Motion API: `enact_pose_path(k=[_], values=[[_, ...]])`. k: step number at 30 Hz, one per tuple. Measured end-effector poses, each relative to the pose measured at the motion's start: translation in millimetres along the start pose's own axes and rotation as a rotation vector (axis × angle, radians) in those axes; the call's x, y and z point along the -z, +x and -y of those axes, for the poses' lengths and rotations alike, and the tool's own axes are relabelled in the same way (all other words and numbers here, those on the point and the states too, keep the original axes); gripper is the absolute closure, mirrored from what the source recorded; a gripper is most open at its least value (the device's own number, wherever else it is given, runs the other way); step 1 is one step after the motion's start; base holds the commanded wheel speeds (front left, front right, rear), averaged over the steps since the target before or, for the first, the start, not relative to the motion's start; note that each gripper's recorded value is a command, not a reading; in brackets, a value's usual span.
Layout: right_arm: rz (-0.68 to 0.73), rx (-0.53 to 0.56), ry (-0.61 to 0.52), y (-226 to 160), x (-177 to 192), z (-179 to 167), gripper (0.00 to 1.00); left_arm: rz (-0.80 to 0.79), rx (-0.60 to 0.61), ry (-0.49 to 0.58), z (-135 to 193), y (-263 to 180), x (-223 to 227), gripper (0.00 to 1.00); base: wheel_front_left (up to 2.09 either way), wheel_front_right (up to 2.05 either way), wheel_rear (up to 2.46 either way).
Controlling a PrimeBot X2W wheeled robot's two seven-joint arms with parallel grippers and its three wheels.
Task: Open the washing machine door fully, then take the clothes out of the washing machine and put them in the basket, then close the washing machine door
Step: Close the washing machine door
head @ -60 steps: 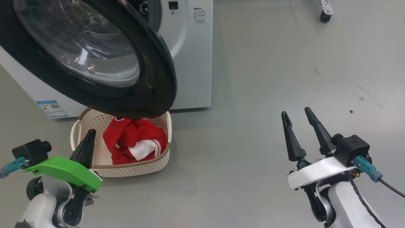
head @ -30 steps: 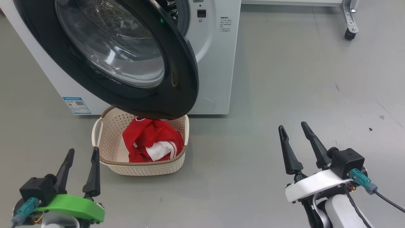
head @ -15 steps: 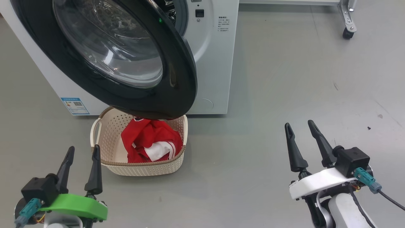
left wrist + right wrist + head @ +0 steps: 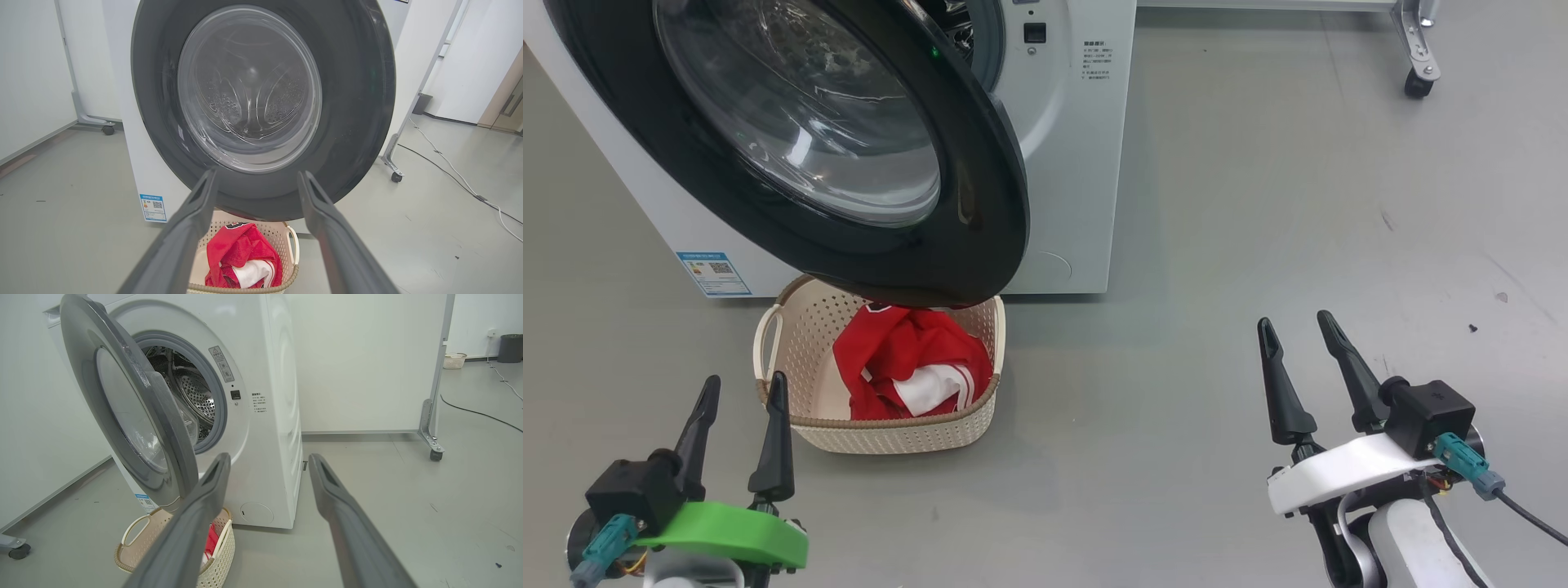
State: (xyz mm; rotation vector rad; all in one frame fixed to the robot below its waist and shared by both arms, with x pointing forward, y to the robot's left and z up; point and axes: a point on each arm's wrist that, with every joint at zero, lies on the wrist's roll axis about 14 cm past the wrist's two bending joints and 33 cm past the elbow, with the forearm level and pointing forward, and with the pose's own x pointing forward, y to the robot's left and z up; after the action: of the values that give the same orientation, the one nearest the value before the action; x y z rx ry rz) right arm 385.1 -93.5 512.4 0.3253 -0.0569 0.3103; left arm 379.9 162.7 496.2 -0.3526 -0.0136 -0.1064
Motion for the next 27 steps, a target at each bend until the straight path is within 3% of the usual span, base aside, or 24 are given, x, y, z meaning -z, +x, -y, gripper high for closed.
enact_pose_path(k=[27], values=[[-0.001,-0.002,0.006,0.9,1.7,-3.0,0.0,-0.001,0.002,0.017,1.8,-2.0,2.5,0.0,0.0,0.0,0.0]])
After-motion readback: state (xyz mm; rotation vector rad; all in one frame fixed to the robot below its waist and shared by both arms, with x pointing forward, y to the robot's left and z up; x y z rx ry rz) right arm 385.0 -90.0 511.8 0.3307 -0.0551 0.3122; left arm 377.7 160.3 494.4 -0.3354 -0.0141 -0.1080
